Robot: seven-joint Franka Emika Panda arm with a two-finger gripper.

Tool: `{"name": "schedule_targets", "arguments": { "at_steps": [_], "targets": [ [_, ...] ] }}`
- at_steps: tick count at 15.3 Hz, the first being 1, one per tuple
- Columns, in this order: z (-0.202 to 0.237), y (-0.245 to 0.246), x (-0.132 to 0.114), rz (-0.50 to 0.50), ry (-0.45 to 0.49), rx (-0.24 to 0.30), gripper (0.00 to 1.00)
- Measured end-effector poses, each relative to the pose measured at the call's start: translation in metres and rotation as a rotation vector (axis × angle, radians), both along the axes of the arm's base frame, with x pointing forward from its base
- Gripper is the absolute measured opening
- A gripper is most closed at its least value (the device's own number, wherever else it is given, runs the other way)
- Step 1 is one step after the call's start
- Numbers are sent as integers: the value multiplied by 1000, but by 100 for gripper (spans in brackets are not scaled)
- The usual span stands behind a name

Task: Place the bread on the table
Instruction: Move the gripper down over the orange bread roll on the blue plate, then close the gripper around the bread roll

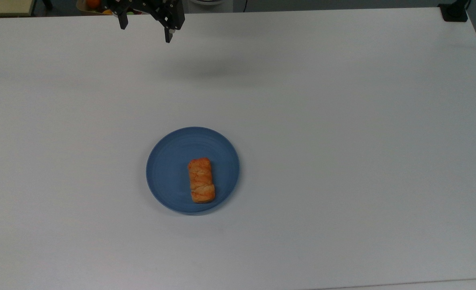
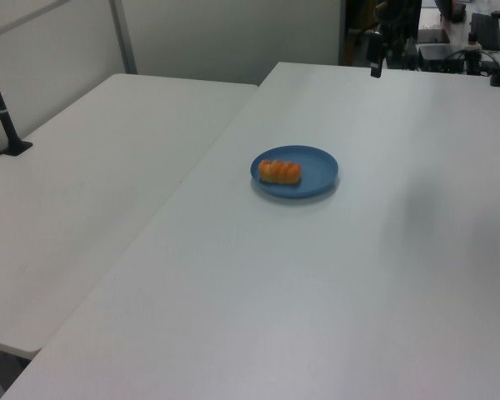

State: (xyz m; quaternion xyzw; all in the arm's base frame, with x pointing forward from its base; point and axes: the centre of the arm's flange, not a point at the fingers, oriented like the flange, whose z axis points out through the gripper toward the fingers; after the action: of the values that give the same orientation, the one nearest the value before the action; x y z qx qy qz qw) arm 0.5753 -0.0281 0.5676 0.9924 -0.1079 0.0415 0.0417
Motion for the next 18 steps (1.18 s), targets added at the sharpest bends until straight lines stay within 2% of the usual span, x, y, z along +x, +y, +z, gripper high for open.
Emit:
{"name": "schedule_targets", "arguments": {
  "at_steps": [1,2,4,6,8,10,14,18],
  "targets": [
    [0,0,0,-1,0,0,100],
    [1,-1,6,-11,-11,30,100],
    [6,-12,36,-22,-48,91,100],
    [-8,-16,68,-18,-53,112,100],
    [-33,-9,99,-6,-58,105,100],
    [-51,0,115,7,-78,96,100],
    [-100,24,153,46,-187,72,100],
    [-166,70,173,109,-196,61,100]
  ]
}}
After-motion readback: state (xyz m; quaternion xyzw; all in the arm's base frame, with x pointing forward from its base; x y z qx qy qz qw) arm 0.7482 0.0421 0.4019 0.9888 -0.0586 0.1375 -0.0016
